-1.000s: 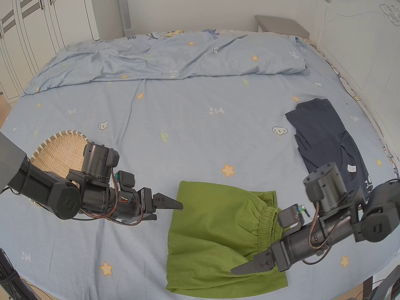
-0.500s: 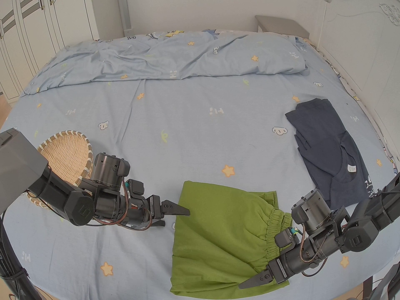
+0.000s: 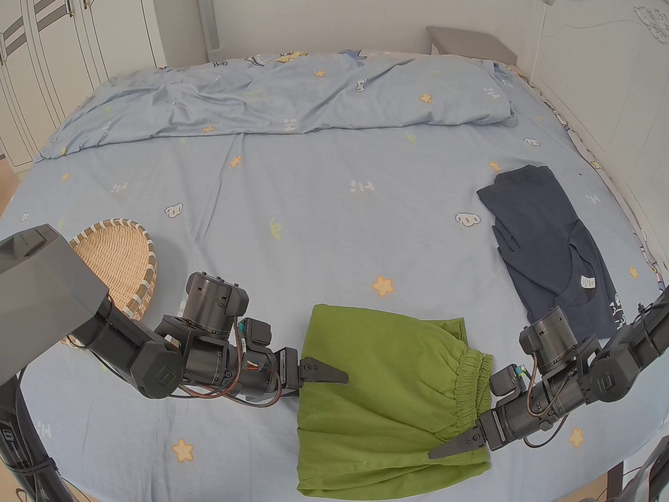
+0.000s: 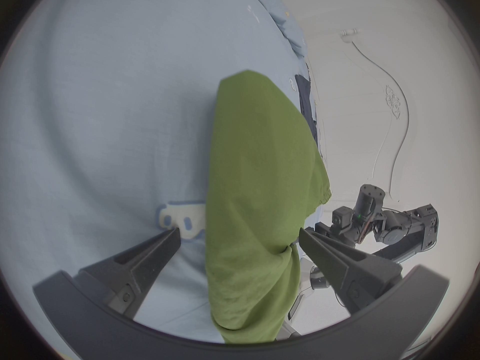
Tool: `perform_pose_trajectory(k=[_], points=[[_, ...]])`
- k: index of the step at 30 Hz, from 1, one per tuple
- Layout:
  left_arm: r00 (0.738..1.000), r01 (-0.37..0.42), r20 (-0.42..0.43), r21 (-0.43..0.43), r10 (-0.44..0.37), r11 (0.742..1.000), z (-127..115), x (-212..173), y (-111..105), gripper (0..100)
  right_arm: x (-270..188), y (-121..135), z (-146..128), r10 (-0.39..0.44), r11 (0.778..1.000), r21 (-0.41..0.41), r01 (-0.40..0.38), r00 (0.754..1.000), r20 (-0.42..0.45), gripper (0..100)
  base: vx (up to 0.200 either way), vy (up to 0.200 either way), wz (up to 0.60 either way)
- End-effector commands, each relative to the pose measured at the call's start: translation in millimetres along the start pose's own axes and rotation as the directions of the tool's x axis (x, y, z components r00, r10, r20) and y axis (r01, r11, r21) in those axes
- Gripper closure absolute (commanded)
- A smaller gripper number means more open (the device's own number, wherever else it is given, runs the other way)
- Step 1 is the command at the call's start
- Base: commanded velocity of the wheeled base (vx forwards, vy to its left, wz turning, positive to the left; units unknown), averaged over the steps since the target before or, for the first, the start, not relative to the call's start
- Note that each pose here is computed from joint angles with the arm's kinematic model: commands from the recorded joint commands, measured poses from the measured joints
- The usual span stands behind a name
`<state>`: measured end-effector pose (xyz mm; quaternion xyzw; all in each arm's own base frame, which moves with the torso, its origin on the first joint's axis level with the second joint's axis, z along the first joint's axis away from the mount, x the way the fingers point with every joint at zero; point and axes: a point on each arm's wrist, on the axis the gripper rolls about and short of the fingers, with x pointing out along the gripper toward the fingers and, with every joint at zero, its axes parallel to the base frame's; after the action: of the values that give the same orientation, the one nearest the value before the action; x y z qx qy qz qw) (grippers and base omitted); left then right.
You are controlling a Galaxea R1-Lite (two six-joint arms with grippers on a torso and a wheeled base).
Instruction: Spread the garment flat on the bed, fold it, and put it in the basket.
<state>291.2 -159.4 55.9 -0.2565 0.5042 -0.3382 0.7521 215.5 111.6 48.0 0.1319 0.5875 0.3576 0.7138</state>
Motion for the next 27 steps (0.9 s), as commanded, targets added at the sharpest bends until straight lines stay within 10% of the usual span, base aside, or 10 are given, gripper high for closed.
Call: perform_pose_trajectory(k=[1,21,22,27], points=[[0.999,0.001,-0.032,0.005,0.0,1.0,-7,10,-1,0,2,-7,3,-0.01,1.0,0.015,0.01,1.0,0.01,0,0.0,0.0,0.0],[0.996,0.093,0.007,-0.02,-0.093,0.995,-27,29,-10,0,3,-7,5,0.015,1.0,-0.002,-0.015,0.999,0.04,0,0.0,0.0,0.0],[0.995,0.095,0.009,-0.023,-0.095,0.995,-26,29,-10,100,3,-7,5,0.015,1.0,-0.002,-0.015,0.999,0.04,0,0.0,0.0,0.0],[0.995,0.101,0.011,-0.04,-0.101,0.994,-26,27,-12,100,2,-7,6,0.019,1.0,-0.004,-0.019,0.999,0.041,0,0.0,0.0,0.0]])
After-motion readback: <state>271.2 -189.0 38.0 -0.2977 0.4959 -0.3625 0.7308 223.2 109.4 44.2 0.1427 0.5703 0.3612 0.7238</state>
